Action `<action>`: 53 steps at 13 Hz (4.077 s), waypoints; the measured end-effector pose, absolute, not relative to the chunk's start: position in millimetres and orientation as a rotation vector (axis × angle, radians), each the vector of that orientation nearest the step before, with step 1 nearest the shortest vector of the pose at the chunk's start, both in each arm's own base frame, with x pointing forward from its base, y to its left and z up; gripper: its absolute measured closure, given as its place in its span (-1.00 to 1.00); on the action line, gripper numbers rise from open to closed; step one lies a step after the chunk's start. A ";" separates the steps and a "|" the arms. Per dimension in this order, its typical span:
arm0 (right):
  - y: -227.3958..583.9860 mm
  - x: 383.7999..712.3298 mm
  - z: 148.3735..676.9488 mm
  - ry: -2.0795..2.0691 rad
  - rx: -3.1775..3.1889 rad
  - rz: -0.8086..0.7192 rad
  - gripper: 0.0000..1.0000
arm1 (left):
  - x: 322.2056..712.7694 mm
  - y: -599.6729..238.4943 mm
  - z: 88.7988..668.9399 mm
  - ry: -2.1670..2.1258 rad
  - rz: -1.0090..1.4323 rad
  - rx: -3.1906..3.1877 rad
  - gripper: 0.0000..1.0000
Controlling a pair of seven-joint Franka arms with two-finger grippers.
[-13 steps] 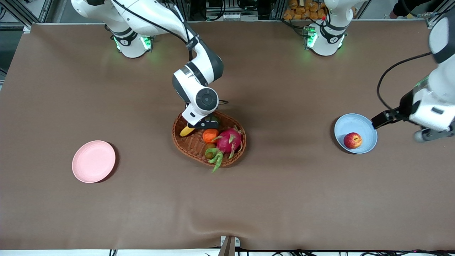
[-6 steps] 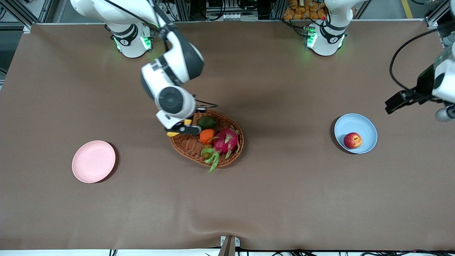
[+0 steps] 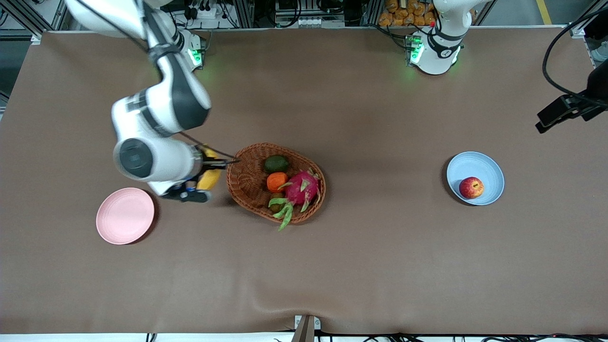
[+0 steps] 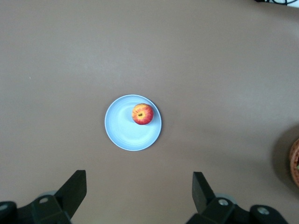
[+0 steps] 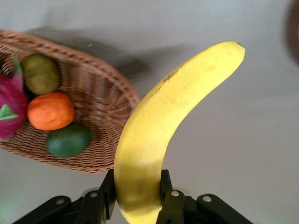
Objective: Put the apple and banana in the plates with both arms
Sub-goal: 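Carry the banana with the right gripper over the pink plate, then lower the banana onto the pink plate and open the right gripper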
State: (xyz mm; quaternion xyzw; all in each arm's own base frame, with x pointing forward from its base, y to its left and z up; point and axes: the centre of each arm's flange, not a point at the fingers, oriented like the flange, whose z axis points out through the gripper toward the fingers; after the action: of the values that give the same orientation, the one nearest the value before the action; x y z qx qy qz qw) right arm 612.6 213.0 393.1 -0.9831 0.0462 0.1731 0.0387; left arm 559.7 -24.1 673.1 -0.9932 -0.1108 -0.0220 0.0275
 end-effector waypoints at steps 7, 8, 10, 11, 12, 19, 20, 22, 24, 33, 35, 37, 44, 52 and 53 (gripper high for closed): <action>108.4 637.6 383.9 0.188 -3.132 0.511 0.17 | 543.1 -11.5 684.4 -0.333 -0.022 -3.119 -1.00; 100.5 640.2 378.4 0.180 -3.176 0.505 0.17 | 540.5 -12.0 687.5 -0.332 -0.031 -3.119 -1.00; 79.0 645.6 366.0 0.141 -3.196 0.516 0.17 | 539.0 -13.5 688.7 -0.328 -0.033 -3.122 -1.00; 61.9 648.8 357.9 0.115 -3.187 0.526 0.17 | 539.2 -14.8 687.0 -0.326 -0.026 -3.130 -1.00; 41.0 653.3 347.3 0.084 -3.175 0.523 0.17 | 539.5 -15.7 685.0 -0.325 -0.019 -3.137 -1.00; -30.8 662.1 282.4 -0.091 -3.119 0.559 0.17 | 547.8 -5.5 673.9 -0.355 -0.017 -3.137 -1.00; -33.9 663.6 275.9 -0.112 -3.118 0.547 0.17 | 549.0 -5.5 672.1 -0.355 -0.013 -3.137 -1.00; -42.6 666.4 267.6 -0.153 -3.115 0.517 0.17 | 550.3 -5.7 670.3 -0.354 -0.009 -3.137 -1.00; -51.0 667.7 264.8 -0.176 -3.112 0.499 0.17 | 550.6 -6.0 670.6 -0.354 -0.014 -3.138 -1.00; -49.3 672.8 280.2 -0.202 -3.123 0.459 0.17 | 546.6 -0.1 674.0 -0.370 -0.007 -3.135 -1.00; -50.8 672.8 282.1 -0.216 -3.140 0.461 0.17 | 544.6 1.0 676.6 -0.373 -0.011 -3.134 -1.00; -52.8 673.0 282.2 -0.245 -3.150 0.464 0.17 | 544.4 1.0 676.6 -0.373 -0.010 -3.134 -1.00; -66.3 670.1 271.7 -0.268 -3.137 0.487 -0.17 | 542.6 0.0 676.0 -0.367 0.010 -3.134 -1.00; -66.2 669.9 270.8 -0.269 -3.135 0.489 -1.00 | 539.9 -1.7 679.0 -0.362 0.007 -3.134 -1.00; -65.3 670.1 271.1 -0.272 -3.135 0.488 -1.00 | 539.9 -1.7 679.0 -0.362 0.008 -3.134 -1.00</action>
State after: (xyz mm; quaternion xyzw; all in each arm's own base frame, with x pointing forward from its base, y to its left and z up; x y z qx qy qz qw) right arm 670.1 -65.3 271.1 -0.9843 -0.0853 0.1533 -0.0213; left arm 539.9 -1.7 679.0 -0.9934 -0.1149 0.0024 -0.0067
